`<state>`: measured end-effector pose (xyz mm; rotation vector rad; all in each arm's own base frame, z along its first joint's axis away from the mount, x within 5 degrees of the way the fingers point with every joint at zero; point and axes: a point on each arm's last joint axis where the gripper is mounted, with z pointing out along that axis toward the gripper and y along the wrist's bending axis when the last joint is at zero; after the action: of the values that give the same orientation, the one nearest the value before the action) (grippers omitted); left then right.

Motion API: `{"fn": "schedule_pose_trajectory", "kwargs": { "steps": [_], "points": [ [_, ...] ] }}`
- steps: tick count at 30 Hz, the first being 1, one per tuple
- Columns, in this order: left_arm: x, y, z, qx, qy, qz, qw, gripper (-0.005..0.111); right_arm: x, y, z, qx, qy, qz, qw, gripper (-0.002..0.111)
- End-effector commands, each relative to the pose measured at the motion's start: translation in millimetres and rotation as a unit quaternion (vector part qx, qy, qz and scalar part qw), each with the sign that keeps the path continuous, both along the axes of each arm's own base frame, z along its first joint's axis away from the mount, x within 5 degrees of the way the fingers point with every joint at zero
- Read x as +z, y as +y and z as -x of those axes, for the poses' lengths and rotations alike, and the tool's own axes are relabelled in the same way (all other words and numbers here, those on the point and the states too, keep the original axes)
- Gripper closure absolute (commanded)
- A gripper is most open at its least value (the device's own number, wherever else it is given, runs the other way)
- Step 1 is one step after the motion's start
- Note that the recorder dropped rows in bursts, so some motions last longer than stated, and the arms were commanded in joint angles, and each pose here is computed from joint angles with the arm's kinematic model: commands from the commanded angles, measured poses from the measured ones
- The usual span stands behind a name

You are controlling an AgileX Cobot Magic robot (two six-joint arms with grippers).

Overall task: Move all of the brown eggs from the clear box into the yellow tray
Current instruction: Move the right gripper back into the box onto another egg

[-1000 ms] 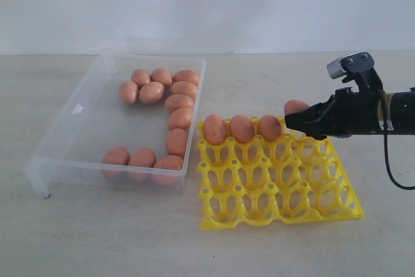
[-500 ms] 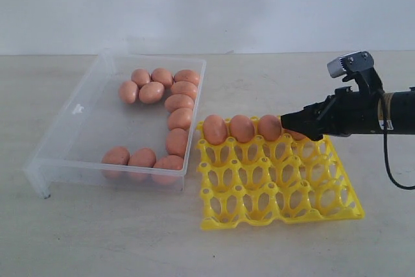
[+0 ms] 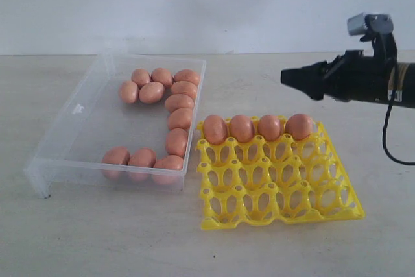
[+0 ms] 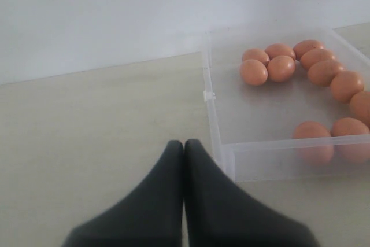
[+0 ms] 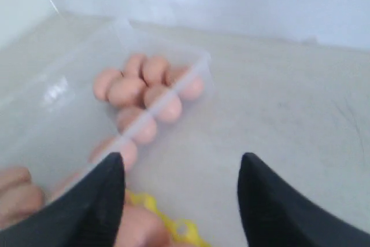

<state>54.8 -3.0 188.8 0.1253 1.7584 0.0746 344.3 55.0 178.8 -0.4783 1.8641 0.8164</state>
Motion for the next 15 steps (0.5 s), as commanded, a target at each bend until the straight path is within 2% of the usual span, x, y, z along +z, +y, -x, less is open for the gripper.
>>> {"fn": "schedule_pose_trajectory", "kwargs": {
  "steps": [1,3,4,6,9,11,12,14,15],
  "points": [
    [-1,-1,0,-0.004,0.000,0.008,1.000,0.111,41,25,11,0.044,-0.047,-0.051,0.997,0.084],
    [-1,-1,0,-0.004,0.000,0.008,1.000,0.111,47,47,18,0.084,-0.059,-0.037,0.994,0.103],
    [-1,-1,0,-0.004,0.000,0.008,1.000,0.111,51,66,23,0.116,-0.069,-0.029,0.990,0.108],
    [-1,-1,0,-0.003,-0.002,0.008,1.000,0.111,55,92,29,0.155,-0.081,-0.017,0.984,0.108],
    [-1,-1,0,-0.003,-0.002,0.008,1.000,0.111,60,139,35,0.170,-0.087,0.059,0.980,0.108],
    [-1,-1,0,-0.003,-0.002,0.008,1.000,0.111,61,169,37,0.124,-0.084,0.158,0.976,0.108],
    [0,-1,0,-0.003,-0.003,0.008,1.000,0.111,65,191,38,0.048,-0.095,0.258,0.960,0.108],
    [0,-1,0,-0.003,-0.003,0.008,1.000,0.111,75,217,45,-0.026,-0.110,0.323,0.940,0.108],
    [0,-1,0,-0.003,-0.003,0.008,1.000,0.111,77,223,45,-0.023,-0.114,0.327,0.938,0.108]
  ]
}}
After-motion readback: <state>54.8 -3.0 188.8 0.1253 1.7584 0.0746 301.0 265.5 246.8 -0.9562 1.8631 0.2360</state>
